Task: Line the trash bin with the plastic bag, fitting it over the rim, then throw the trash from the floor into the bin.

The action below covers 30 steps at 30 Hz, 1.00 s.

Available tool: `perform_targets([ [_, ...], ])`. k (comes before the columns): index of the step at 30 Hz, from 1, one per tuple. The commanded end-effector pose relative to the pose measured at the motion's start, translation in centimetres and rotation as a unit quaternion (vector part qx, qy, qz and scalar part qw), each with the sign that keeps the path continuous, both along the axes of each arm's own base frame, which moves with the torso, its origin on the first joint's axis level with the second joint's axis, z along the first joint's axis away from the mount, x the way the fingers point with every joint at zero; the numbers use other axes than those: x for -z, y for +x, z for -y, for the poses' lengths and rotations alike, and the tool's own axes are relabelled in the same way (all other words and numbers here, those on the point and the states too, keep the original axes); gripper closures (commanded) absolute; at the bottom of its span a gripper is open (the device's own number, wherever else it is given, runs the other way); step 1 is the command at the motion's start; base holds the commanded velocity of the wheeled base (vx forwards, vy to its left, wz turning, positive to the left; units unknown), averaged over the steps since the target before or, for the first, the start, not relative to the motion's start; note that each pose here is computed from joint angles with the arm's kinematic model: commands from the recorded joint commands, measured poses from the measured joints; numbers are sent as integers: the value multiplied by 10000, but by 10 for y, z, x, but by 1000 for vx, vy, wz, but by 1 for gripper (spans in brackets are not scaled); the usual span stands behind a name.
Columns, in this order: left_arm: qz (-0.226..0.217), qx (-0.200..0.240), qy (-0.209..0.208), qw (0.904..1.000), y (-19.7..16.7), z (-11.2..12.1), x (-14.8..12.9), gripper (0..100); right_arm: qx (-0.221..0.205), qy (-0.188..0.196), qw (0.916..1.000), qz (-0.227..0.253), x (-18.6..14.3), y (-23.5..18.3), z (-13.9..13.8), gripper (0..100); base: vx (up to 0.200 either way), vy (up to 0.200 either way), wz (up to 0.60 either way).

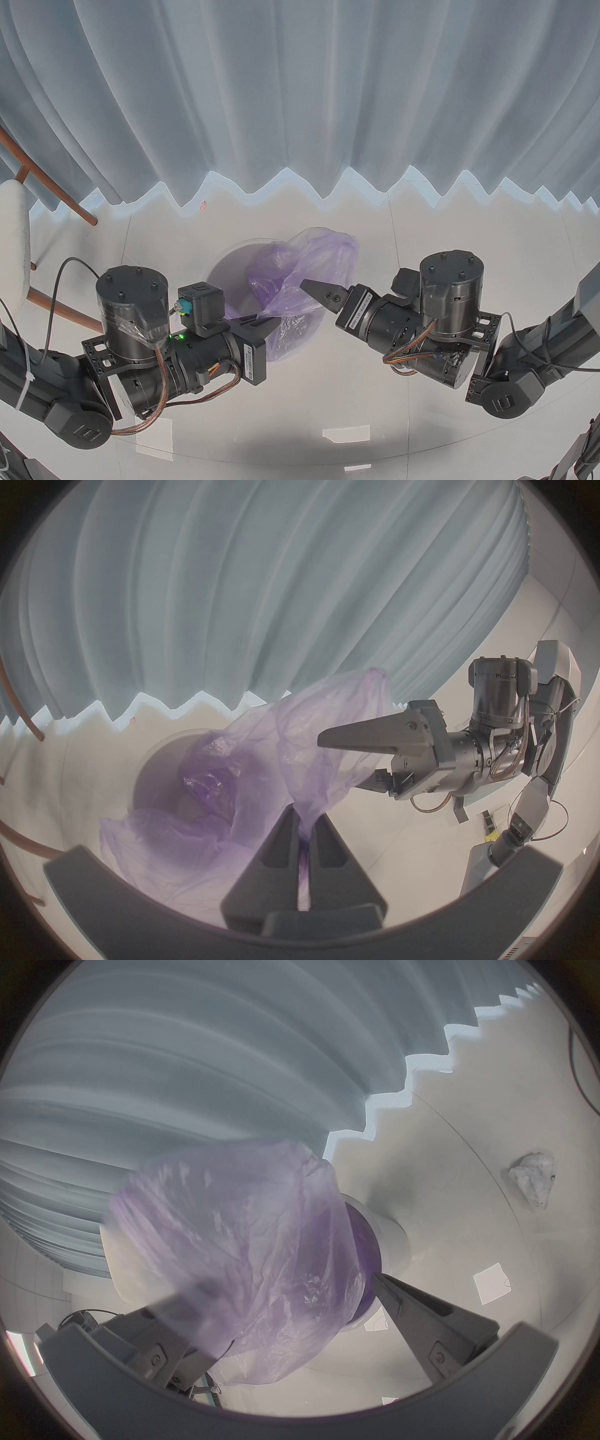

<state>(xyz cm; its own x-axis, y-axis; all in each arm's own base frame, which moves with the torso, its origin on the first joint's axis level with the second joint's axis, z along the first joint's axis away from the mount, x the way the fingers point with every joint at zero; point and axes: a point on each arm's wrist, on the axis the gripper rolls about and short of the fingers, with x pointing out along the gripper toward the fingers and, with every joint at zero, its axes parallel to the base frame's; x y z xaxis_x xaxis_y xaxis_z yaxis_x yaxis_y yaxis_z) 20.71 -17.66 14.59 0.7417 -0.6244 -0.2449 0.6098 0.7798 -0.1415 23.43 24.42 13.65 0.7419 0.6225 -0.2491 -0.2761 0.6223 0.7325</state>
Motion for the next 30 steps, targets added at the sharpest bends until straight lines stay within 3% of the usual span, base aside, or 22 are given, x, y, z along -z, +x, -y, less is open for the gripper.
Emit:
perform_targets([
  [1,29,-125,-5,9999,2,0,-1,100,76,-63,9999,-34,5,4,2,0,0,0,0],
  [8,36,-257,-21,9997,6,-6,-2,100,421,133,9988,207,-13,17,25,0,0,0,0],
  [13,8,-249,5,9997,6,-5,0,100,233,273,9987,366,-23,4,31,0,0,0,0],
  [30,44,-270,-11,9996,6,-6,-2,100,20,77,9996,270,-18,-24,45,0,0,0,0],
])
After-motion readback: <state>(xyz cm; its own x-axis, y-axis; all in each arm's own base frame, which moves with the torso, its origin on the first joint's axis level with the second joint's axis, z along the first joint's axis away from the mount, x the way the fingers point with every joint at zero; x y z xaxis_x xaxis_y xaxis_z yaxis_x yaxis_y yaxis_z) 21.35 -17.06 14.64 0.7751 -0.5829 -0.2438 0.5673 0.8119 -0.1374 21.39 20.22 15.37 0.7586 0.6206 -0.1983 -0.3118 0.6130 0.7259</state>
